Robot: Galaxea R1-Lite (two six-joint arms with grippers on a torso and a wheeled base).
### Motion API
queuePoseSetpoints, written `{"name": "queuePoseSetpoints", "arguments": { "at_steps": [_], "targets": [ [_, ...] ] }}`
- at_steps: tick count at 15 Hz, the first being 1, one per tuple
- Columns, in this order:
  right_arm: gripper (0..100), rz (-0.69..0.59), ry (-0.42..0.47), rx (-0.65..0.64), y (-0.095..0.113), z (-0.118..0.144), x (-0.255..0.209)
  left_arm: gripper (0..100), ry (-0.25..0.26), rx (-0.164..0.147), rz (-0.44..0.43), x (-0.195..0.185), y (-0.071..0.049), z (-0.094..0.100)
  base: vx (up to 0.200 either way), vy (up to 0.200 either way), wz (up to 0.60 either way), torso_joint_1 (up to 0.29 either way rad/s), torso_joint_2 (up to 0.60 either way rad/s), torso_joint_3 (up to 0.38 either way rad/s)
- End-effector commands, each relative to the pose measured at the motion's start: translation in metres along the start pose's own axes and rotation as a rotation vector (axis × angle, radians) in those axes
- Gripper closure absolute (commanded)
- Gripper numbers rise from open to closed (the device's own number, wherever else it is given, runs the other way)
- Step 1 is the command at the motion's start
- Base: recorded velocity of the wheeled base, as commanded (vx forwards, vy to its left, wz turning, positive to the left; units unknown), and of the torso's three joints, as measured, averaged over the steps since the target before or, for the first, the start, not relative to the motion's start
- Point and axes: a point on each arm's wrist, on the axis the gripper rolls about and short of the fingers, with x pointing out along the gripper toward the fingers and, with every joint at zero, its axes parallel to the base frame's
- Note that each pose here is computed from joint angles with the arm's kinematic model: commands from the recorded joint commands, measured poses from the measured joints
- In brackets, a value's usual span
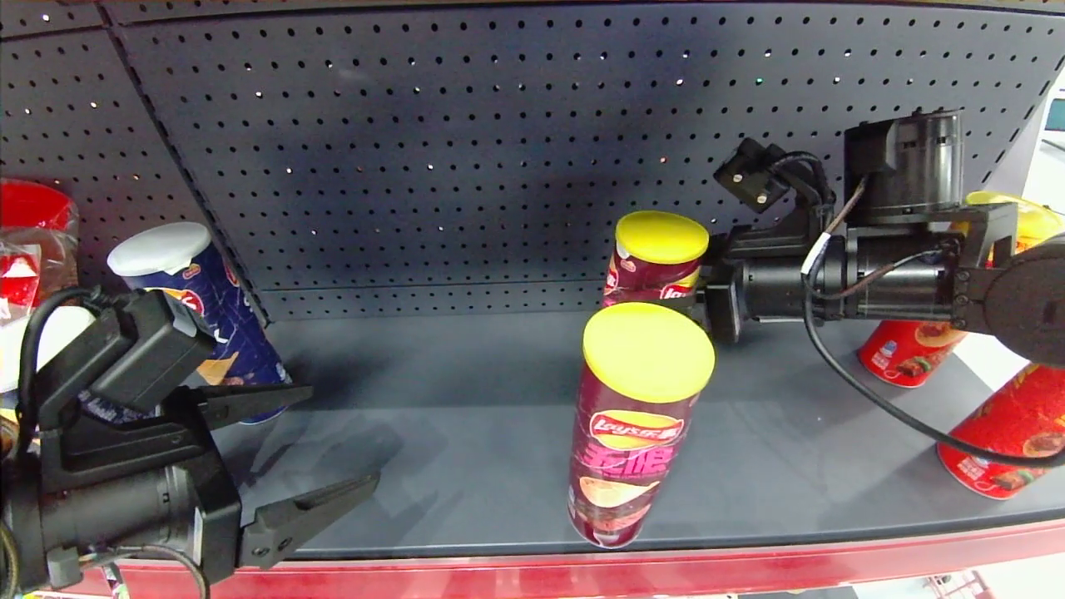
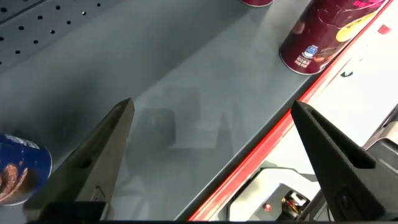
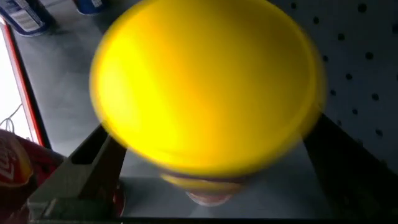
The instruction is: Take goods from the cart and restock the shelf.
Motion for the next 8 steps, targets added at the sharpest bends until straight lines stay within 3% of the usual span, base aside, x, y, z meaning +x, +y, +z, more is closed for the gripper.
{"name": "queuePoseSetpoints", "arguments": {
  "at_steps": [1, 4, 5, 8],
  "targets": [
    [0, -0.030, 0.000, 0.008, 0.010, -0.001, -0.022, 0, 0.005, 0.000, -0.002, 0.006, 0.002, 0.004, 0.000, 0.000, 0.00, 0.000, 0.00, 0.000],
    [0, -0.072, -0.006, 0.055, 0.026, -0.004, -0.053, 0, 0.019, -0.002, -0.010, 0.016, 0.005, 0.009, 0.000, 0.000, 0.00, 0.000, 0.00, 0.000],
    [0, -0.095, 0.004, 0.078, 0.034, -0.011, -0.066, 0, 0.042, -0.008, -0.022, 0.023, 0.006, 0.007, 0.000, 0.000, 0.00, 0.000, 0.00, 0.000],
    [0, -0.144, 0.005, 0.092, 0.046, -0.028, -0.099, 0, 0.046, -0.007, -0.041, 0.041, 0.011, 0.005, 0.000, 0.000, 0.00, 0.000, 0.00, 0.000]
  ]
}}
